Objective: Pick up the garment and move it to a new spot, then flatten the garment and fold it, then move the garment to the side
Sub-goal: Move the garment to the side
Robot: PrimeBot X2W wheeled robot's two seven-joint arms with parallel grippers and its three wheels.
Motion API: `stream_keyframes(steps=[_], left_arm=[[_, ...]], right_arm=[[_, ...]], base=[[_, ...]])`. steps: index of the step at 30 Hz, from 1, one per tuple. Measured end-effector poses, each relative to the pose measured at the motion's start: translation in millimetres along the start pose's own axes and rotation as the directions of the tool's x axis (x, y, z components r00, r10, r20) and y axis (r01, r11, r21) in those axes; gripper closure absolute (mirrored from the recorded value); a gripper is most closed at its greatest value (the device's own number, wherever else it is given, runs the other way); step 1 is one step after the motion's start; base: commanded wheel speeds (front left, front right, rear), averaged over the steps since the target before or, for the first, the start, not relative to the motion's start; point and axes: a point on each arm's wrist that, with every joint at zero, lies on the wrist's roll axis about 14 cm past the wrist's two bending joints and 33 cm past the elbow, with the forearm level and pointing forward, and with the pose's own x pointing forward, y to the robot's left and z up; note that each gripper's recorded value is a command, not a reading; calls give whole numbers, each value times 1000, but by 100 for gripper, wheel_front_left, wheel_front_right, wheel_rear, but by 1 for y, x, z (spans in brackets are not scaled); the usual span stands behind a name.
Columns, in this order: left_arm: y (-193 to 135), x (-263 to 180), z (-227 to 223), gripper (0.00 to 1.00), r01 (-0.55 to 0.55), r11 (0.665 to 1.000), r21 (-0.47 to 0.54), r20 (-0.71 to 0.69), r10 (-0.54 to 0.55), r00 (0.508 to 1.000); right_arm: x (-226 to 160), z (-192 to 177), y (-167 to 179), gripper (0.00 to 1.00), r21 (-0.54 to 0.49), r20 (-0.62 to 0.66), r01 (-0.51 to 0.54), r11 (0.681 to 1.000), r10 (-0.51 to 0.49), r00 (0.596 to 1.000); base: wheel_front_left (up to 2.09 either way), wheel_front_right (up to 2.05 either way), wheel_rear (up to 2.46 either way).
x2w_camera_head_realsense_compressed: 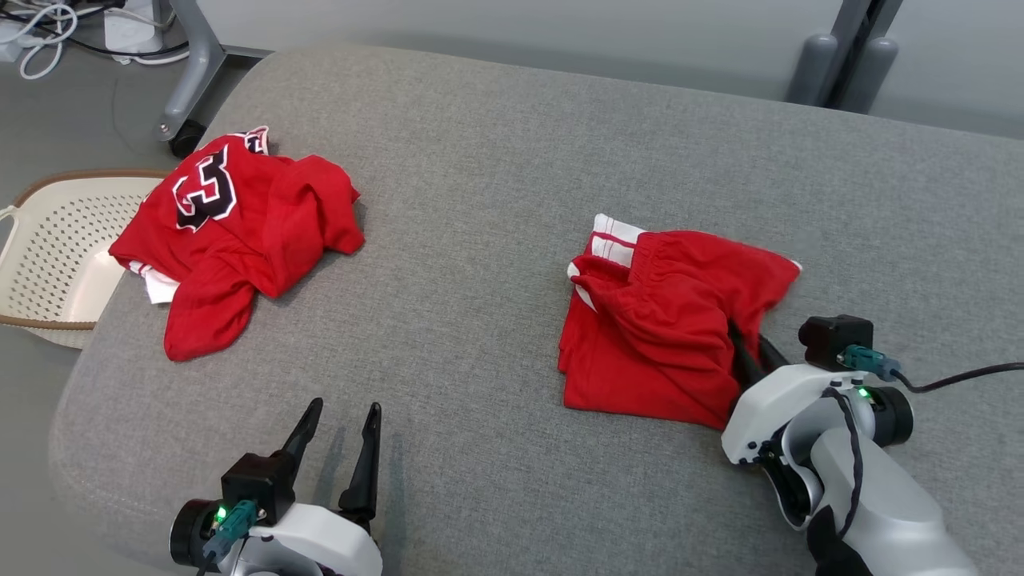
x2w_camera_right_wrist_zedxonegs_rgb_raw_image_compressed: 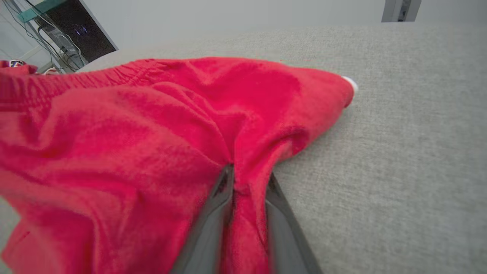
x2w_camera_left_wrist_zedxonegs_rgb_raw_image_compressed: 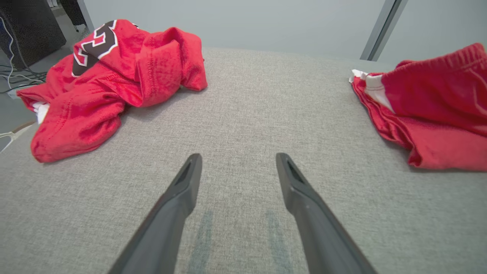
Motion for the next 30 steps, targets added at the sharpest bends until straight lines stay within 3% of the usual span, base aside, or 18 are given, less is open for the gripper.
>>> stream_keyframes(steps=[7,14,20,21,30], left_arm=[[-25,11,5,0,85,996,18,14,-85,996],[-90,28,9,0,282,959,26,22,-283,959],[-165,39,14,0,478,877,47,25,-480,877],[-165,39,14,0,478,877,47,25,-480,877],[-262,30,9,0,703,709,59,3,-704,710]], right_arm=[[-24,21,-21,100,-9,76,63,998,-62,995],[-80,14,-63,100,60,110,197,979,-203,973],[-136,7,-101,100,122,139,336,934,-351,926],[-136,7,-101,100,122,139,336,934,-351,926],[-212,-18,-141,100,211,130,513,832,-544,829]], base=[[0,0,0],[0,0,0],[0,0,0],[0,0,0],[0,0,0]])
